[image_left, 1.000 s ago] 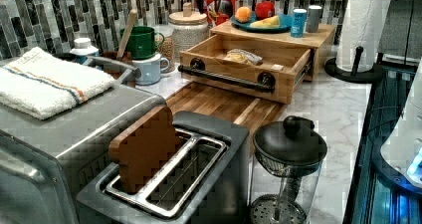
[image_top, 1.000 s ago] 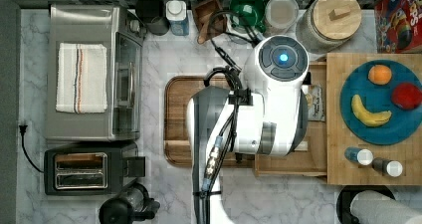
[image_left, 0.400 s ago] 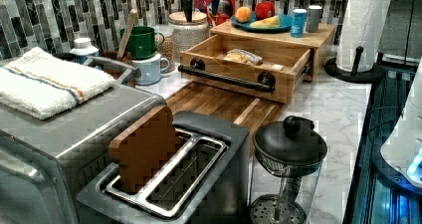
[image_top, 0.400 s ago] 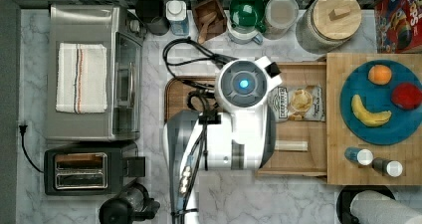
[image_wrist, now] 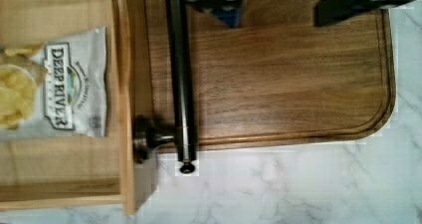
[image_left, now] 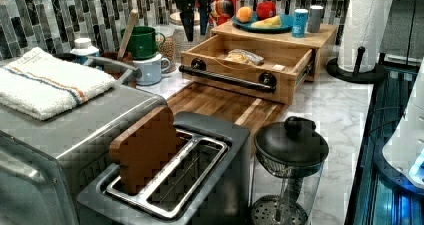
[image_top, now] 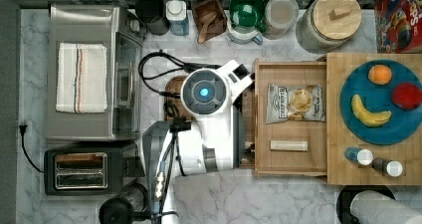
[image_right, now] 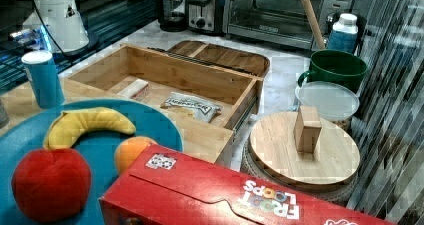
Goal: Close the drawer.
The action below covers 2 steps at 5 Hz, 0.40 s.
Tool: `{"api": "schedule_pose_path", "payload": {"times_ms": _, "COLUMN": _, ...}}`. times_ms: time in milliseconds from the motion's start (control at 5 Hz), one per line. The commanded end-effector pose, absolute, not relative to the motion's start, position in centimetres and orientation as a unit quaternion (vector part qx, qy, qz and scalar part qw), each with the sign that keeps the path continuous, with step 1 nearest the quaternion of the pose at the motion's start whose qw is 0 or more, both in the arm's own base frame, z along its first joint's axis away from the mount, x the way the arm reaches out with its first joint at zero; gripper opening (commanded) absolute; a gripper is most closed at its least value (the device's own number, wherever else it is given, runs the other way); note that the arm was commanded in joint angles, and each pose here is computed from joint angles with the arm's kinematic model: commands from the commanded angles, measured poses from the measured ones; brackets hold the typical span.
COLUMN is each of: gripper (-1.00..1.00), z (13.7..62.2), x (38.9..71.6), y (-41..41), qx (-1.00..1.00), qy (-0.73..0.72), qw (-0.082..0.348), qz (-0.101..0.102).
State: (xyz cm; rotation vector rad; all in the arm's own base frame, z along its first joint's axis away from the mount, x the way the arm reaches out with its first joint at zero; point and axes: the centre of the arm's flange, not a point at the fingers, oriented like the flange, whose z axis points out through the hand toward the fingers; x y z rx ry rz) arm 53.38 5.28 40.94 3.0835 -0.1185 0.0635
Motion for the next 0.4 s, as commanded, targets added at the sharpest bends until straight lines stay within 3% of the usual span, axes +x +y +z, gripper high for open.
{"api": "schedule_pose_path", "payload": {"times_ms": 200, "gripper": -1.0, "z": 31.5, "x": 52.3, "y": 5.1, "qx": 0.999, "qy": 0.025, "qw": 0.041, "qz": -0.009}}
{"api": "schedule_pose_path", "payload": {"times_ms": 400, "gripper": -1.0, "z": 28.2, "x": 51.4, "y": 4.9, "qx": 0.998, "qy": 0.034, "qw": 0.041, "qz": 0.024}}
